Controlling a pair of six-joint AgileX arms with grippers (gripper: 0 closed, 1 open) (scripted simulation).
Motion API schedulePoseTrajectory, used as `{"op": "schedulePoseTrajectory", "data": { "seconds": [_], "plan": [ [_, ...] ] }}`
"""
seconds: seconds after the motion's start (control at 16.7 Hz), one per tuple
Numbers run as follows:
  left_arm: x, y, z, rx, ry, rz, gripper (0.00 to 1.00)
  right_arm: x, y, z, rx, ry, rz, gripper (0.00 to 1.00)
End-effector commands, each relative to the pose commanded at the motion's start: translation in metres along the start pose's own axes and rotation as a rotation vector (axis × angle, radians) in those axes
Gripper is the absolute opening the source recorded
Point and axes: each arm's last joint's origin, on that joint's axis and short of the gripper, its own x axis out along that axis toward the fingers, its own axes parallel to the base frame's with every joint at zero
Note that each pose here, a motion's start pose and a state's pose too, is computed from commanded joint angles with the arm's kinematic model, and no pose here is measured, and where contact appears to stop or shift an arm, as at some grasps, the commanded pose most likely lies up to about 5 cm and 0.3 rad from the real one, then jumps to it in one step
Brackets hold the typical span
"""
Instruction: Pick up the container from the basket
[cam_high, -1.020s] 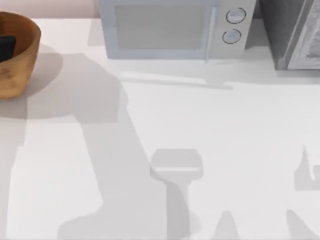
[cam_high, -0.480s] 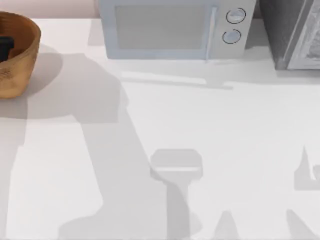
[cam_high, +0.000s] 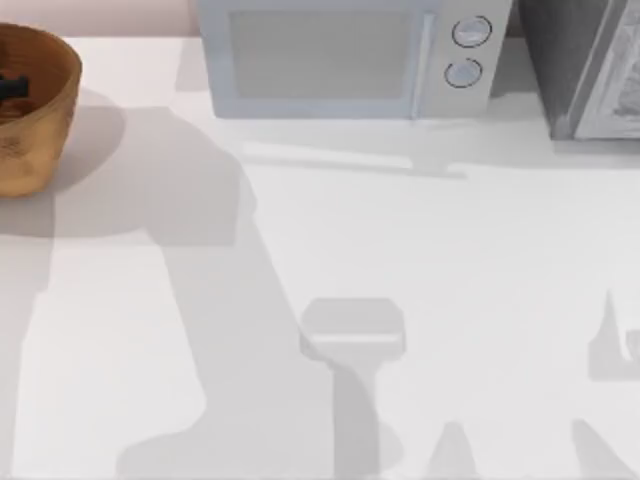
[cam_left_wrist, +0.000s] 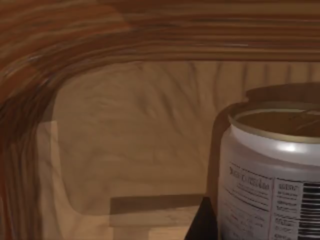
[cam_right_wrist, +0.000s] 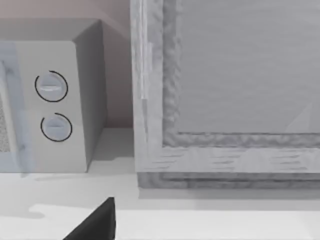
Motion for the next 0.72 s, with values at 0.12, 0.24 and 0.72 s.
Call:
{"op": "schedulePoseTrajectory", "data": {
  "seconds": [0.12,0.24,0.72],
  "plan": [
    [0.0,0.0,0.0,0.0,0.0,0.0,0.0,0.0,0.0,0.0,0.0,0.0,0.0,1.0],
    [0.0,0.0,0.0,0.0,0.0,0.0,0.0,0.0,0.0,0.0,0.0,0.0,0.0,1.0],
    [-0.029,0.002,-0.007,-0.021,-0.037,0.019,0.0,0.0,0.0,0.0,0.0,0.0,0.0,1.0]
  ]
}}
